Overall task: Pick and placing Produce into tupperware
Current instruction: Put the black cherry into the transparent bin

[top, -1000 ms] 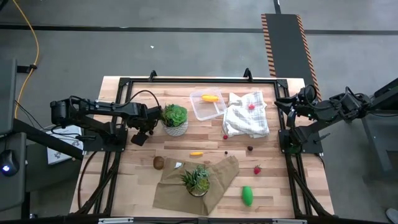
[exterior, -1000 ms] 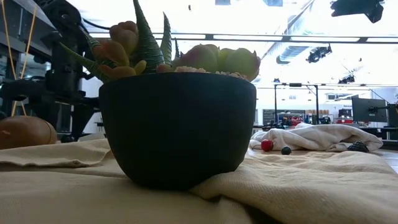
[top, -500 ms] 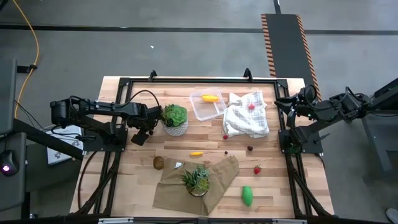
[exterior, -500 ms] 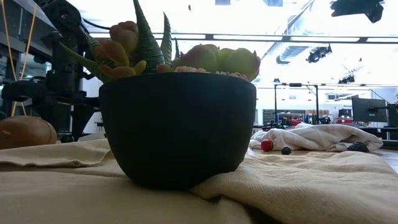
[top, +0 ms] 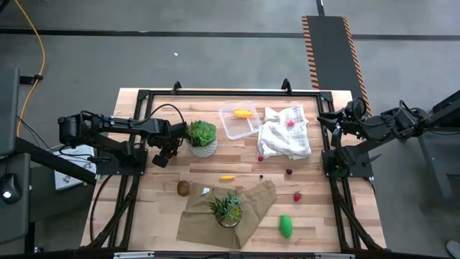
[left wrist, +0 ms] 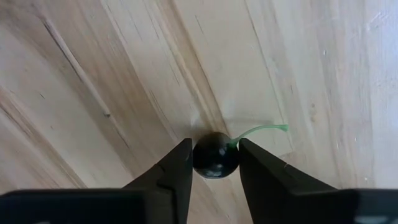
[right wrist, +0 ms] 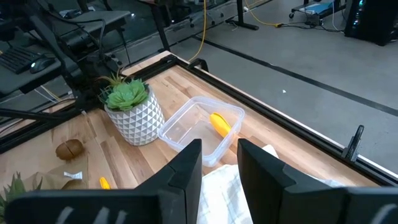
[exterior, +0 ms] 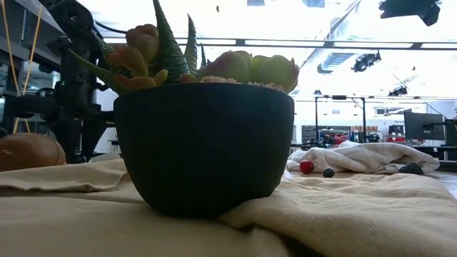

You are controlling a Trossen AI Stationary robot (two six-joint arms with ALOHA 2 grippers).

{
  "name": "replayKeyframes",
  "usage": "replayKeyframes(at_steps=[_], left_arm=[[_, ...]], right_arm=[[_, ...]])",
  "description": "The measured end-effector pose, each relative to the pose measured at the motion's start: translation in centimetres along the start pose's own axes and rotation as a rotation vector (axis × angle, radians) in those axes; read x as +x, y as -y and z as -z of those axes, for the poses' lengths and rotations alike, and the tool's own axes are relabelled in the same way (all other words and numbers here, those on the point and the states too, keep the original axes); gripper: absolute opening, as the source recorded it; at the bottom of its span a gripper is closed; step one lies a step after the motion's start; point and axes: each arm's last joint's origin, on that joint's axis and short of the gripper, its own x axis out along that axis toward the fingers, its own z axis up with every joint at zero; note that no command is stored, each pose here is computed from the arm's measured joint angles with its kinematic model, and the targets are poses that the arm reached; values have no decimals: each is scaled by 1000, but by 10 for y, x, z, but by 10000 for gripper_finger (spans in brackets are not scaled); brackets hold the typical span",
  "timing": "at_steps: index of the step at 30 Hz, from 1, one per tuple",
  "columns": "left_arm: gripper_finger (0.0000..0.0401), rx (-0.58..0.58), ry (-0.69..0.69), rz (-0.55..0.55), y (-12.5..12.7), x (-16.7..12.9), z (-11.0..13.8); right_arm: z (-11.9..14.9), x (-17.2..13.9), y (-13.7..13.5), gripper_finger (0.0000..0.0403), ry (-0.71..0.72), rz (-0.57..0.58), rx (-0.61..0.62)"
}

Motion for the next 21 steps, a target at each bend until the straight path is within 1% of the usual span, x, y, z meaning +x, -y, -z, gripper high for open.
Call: replayKeyframes(at_steps=[7,21], left_arm=[[112,0,0,0,0,0,0],[107,8,-9,7,0,-2,0]], right_arm=[[0,0,0,94,2,4,-1],[0,0,0,94,3,4,-1]])
